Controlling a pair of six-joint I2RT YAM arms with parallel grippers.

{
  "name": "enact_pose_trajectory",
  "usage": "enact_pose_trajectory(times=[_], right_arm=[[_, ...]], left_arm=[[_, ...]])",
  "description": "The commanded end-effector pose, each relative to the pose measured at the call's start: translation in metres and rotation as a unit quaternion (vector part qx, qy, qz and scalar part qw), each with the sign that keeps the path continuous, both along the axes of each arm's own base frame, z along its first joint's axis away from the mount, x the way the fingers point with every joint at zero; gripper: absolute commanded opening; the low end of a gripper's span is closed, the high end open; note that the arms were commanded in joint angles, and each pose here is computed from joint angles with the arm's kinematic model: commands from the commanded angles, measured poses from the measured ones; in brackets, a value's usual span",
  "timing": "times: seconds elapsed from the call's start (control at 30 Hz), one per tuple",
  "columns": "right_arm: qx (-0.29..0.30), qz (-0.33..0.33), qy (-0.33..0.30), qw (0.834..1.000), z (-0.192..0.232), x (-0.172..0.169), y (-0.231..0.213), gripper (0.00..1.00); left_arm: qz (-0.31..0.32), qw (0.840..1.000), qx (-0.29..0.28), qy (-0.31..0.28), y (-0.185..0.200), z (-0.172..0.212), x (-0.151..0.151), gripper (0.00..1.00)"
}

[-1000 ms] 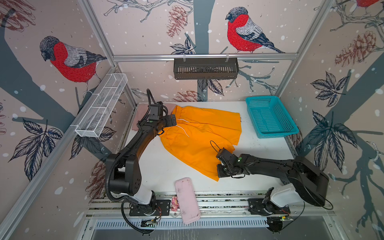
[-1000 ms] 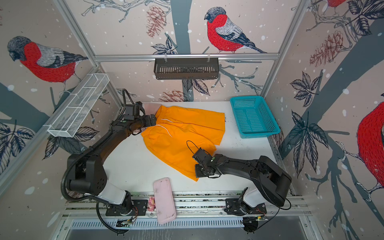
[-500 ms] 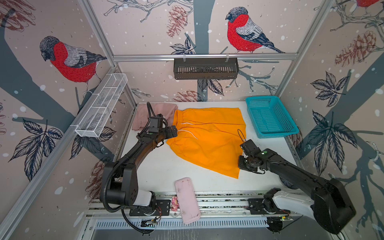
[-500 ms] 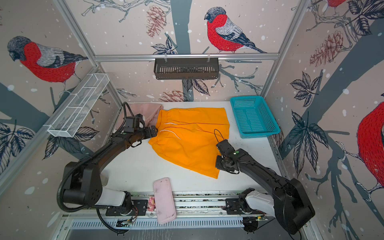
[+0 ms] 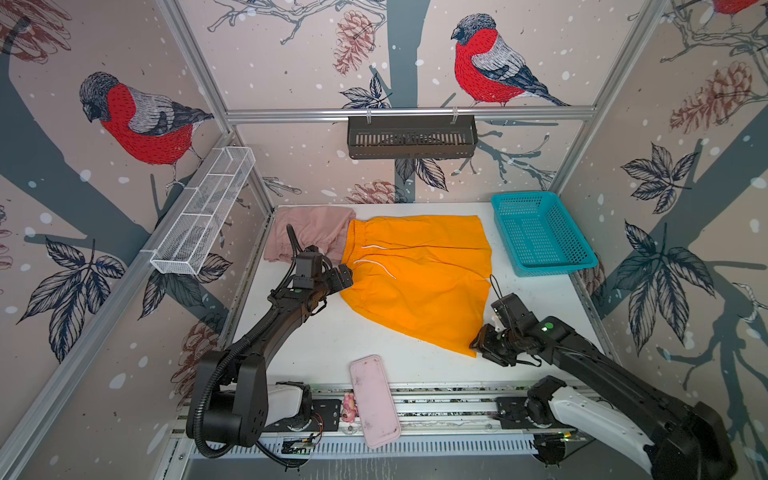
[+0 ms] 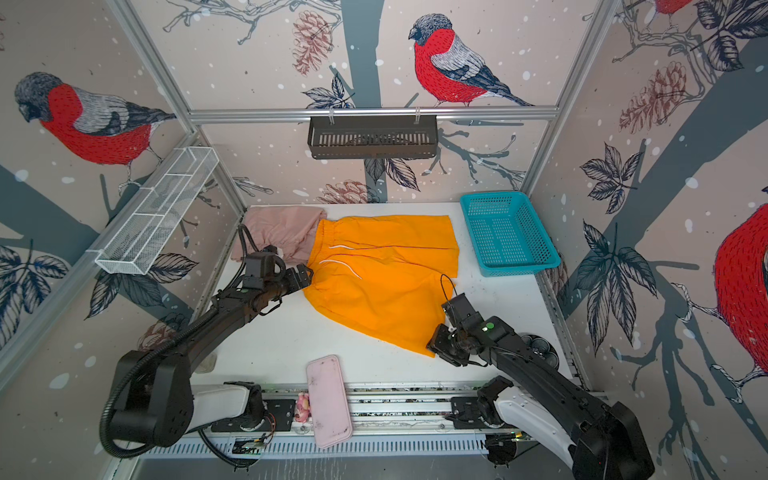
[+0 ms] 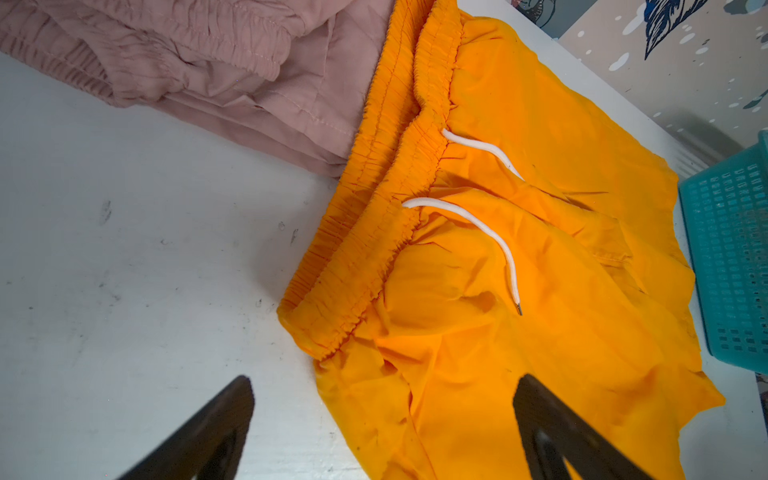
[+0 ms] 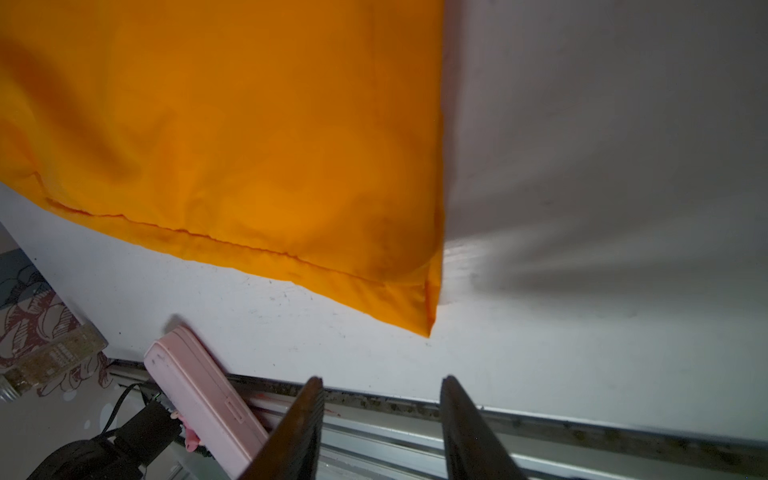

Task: Fold and stack the shorts

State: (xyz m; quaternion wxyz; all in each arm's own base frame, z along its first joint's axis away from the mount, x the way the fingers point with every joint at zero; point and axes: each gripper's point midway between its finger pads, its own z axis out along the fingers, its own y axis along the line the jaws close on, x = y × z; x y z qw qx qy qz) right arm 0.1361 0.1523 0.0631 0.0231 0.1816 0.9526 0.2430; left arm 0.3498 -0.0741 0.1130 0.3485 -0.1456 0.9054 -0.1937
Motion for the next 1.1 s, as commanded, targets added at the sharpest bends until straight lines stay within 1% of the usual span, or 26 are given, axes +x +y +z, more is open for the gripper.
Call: enact_pose_trajectory(times=[0.0, 0.13, 0.23, 0.3, 0.37, 0.43, 0.53, 0.6, 0.73, 0.77, 0.83, 0.9, 1.0, 1.03, 1.07], right_arm=[[0.020, -0.045, 0.017, 0.999, 0.001, 0.001, 0.014, 0.50], [0.015, -0.066, -0.010, 0.998, -0.005, 0.010, 0.019, 0.54], [0.010, -0.078, -0.021, 0.997, -0.017, 0.013, 0.020, 0.58], [0.009, -0.082, -0.026, 0.996, -0.022, 0.015, 0.019, 0.59], [-0.010, -0.088, -0.033, 0.995, -0.022, 0.017, 0.012, 0.59], [-0.020, -0.093, -0.034, 0.995, -0.023, 0.015, 0.007, 0.59], [-0.013, -0.108, -0.035, 0.993, -0.034, 0.011, 0.005, 0.59], [-0.002, -0.113, -0.036, 0.993, -0.042, 0.010, 0.006, 0.57], [-0.004, -0.111, -0.031, 0.993, -0.051, 0.004, 0.005, 0.56], [-0.007, -0.112, -0.031, 0.993, -0.051, 0.004, 0.004, 0.54], [-0.011, -0.116, -0.038, 0.993, -0.050, 0.004, 0.000, 0.47], [-0.007, -0.116, -0.048, 0.992, -0.047, 0.006, -0.001, 0.33], [-0.004, -0.122, -0.065, 0.990, -0.043, 0.008, -0.005, 0.09], [-0.005, -0.124, -0.069, 0.990, -0.042, 0.009, -0.006, 0.04], [-0.004, -0.125, -0.072, 0.989, -0.040, 0.009, -0.008, 0.03]], left_arm=[[0.018, 1.000, -0.011, -0.022, 0.003, 0.007, 0.004, 0.98], [0.024, 0.999, -0.019, -0.030, 0.003, 0.008, 0.000, 0.98], [0.034, 0.999, -0.009, -0.026, 0.008, 0.004, -0.002, 0.98], [0.037, 0.999, -0.002, -0.025, 0.011, 0.003, -0.003, 0.98], [0.039, 0.999, 0.003, -0.024, 0.012, 0.002, -0.003, 0.98], [0.037, 0.999, 0.002, -0.025, 0.012, 0.000, -0.004, 0.98], [0.036, 0.999, -0.002, -0.035, 0.011, 0.001, -0.002, 0.98], [0.037, 0.998, -0.006, -0.041, 0.010, 0.001, -0.002, 0.98], [0.037, 0.998, -0.006, -0.040, 0.010, -0.005, -0.003, 0.98], [0.037, 0.999, -0.005, -0.036, 0.010, -0.008, -0.003, 0.98], [0.034, 0.999, -0.005, -0.030, 0.009, -0.013, -0.002, 0.98], [0.032, 0.999, -0.001, -0.024, 0.009, -0.020, -0.001, 0.98], [0.025, 0.999, -0.008, -0.025, 0.006, -0.028, 0.000, 0.98], [0.017, 0.999, -0.011, -0.025, 0.003, -0.031, 0.000, 0.97], [0.013, 1.000, -0.015, -0.022, 0.001, -0.034, 0.001, 0.97]])
